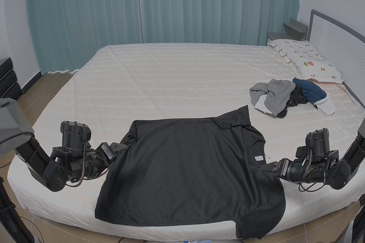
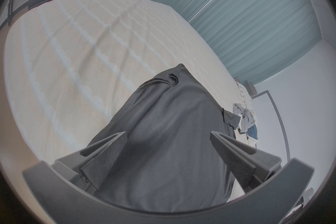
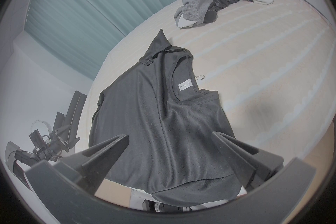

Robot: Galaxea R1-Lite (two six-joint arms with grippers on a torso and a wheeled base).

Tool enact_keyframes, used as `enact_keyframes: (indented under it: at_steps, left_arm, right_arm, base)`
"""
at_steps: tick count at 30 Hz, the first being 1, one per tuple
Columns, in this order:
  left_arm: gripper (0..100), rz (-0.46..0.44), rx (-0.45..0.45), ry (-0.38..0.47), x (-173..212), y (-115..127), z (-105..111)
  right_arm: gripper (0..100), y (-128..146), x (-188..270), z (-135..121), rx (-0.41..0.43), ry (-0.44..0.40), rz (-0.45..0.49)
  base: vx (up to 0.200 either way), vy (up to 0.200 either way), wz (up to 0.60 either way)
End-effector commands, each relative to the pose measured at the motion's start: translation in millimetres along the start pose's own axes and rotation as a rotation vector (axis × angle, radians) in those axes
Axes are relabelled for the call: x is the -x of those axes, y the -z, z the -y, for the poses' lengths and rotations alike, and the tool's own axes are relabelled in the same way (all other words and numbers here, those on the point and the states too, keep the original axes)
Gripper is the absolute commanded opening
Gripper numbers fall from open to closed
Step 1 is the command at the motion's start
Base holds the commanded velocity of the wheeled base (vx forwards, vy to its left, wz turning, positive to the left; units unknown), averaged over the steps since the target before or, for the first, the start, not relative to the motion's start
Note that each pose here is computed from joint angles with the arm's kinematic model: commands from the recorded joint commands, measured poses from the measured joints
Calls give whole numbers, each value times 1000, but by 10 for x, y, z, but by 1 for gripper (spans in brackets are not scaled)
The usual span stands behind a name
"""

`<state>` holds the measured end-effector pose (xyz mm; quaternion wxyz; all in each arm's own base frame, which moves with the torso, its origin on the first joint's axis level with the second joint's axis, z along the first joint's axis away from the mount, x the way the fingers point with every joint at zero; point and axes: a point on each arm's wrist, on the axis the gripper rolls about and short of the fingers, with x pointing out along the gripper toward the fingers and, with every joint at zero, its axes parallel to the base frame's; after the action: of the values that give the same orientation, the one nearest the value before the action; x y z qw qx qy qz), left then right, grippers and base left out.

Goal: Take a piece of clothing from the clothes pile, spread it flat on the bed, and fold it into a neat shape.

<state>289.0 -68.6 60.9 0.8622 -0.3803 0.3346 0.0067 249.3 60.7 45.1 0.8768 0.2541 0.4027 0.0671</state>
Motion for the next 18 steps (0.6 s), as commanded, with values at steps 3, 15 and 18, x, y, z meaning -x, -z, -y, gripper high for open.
enact_keyframes:
  at_steps: [3, 15, 18]
  left_arm:
    - [100, 54, -3, 43, -443, -230, 178]
    - [100, 124, 9, 35, -1264, -381, 173]
    - [100, 141, 7, 29, -1423, -378, 133]
  right_arm:
    - [100, 25, 0, 18, -1, 3, -5]
    - [100, 56, -23, 33, -3, 8, -25]
    - [100, 105, -65, 31, 3, 11, -50]
  base:
    - [0, 0, 0]
    - [0, 0, 0]
    - [0, 0, 0]
